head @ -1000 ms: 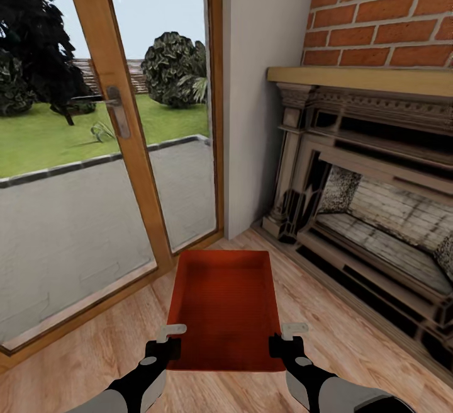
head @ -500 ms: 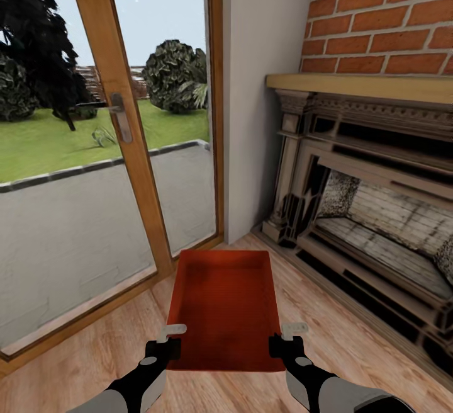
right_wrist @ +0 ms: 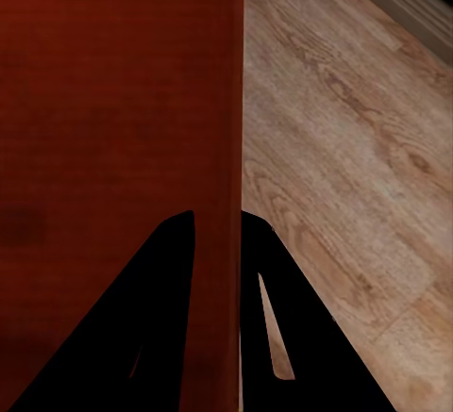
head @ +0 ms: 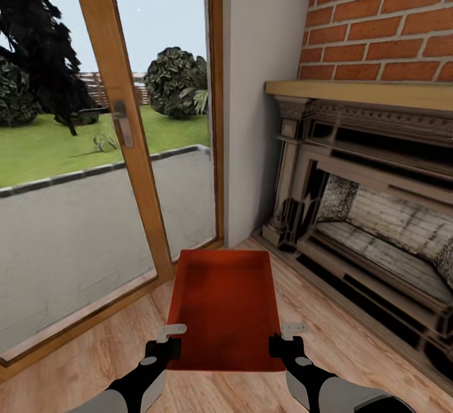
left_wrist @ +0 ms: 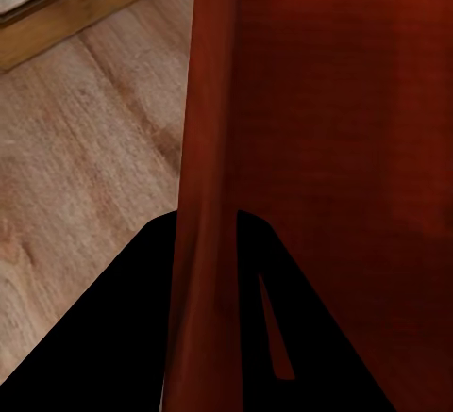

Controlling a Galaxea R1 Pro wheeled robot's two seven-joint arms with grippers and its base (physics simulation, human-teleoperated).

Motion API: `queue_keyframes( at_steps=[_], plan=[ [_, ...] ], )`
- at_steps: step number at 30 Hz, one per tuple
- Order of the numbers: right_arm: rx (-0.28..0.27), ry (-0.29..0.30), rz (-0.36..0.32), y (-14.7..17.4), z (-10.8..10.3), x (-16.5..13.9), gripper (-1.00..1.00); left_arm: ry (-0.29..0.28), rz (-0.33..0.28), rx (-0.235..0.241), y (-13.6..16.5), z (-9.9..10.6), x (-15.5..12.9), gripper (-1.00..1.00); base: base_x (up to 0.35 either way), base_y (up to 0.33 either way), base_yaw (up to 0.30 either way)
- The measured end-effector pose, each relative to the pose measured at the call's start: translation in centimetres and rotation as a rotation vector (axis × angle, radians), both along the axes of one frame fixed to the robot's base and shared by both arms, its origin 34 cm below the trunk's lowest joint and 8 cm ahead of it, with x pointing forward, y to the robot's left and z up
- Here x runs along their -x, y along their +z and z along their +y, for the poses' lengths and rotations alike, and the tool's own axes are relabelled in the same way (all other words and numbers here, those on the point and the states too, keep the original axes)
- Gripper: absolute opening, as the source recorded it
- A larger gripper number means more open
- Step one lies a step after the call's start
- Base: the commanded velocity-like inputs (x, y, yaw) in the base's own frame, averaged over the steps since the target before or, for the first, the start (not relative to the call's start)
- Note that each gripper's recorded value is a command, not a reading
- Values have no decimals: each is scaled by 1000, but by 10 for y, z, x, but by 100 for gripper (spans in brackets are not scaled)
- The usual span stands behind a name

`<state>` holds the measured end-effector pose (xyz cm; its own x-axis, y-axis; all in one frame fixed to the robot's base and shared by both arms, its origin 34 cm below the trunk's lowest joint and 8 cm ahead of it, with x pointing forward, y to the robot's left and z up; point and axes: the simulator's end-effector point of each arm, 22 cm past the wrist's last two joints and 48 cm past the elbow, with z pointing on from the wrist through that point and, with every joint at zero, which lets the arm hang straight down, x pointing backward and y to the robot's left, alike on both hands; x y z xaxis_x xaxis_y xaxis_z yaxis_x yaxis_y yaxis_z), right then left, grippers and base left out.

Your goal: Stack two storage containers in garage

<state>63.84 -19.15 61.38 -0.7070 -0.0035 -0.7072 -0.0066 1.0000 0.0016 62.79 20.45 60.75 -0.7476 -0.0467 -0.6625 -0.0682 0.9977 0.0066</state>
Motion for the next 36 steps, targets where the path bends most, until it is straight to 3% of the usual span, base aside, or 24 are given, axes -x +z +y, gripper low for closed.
queue_keyframes(
  at_steps=[18,36],
  plan=[
    [1,1,-1,1,0,0,-100,0,-1,1,1,0,0,-100,0,0,0],
    [3,3,4,27,0,2,-100,1,4,1,26,0,3,-100,0,0,0]
  ],
)
